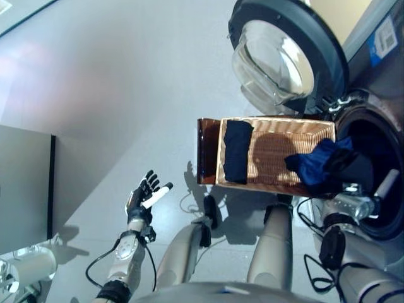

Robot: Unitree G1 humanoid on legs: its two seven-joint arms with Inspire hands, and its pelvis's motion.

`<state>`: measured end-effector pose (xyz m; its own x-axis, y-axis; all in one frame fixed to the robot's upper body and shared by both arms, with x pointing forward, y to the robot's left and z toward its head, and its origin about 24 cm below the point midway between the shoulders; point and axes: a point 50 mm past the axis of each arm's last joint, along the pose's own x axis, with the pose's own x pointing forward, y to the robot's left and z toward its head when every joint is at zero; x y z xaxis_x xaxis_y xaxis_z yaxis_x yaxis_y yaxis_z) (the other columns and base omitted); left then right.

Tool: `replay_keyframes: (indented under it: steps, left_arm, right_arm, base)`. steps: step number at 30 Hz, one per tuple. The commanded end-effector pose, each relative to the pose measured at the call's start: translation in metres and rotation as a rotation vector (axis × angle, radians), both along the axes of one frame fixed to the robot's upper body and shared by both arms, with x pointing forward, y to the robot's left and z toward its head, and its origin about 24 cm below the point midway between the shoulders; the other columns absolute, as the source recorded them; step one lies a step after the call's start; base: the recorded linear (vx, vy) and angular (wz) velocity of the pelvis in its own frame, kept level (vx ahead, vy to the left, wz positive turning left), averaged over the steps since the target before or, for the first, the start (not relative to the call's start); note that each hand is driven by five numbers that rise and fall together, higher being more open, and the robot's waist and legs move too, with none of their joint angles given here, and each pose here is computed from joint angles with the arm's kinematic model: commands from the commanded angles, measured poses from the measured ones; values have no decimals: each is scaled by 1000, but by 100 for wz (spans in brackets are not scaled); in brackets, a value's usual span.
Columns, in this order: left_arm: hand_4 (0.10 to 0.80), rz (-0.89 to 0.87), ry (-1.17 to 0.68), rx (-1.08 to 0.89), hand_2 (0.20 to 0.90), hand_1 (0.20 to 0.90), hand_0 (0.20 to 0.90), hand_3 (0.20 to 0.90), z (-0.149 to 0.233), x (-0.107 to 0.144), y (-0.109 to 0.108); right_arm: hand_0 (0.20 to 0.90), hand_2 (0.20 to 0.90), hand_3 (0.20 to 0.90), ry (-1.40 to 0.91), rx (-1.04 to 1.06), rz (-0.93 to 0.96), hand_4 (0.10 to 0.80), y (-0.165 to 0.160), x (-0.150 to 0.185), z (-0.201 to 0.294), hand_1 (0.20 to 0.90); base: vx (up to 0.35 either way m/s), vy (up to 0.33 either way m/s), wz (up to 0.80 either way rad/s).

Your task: Pick up the clothes and place them into the washing machine

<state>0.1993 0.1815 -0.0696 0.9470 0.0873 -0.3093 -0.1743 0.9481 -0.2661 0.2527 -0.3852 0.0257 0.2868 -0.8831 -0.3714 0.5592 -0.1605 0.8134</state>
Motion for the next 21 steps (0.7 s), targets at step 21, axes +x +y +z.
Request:
replay_keyframes:
  steps: [21]
  left_arm:
    - [800, 67, -139, 130, 900, 900, 900, 900, 28, 0, 40]
  right_arm:
    - [200, 200, 200, -271, -287, -456, 300, -92, -47, 159, 200]
  base:
    - [6, 18, 0]
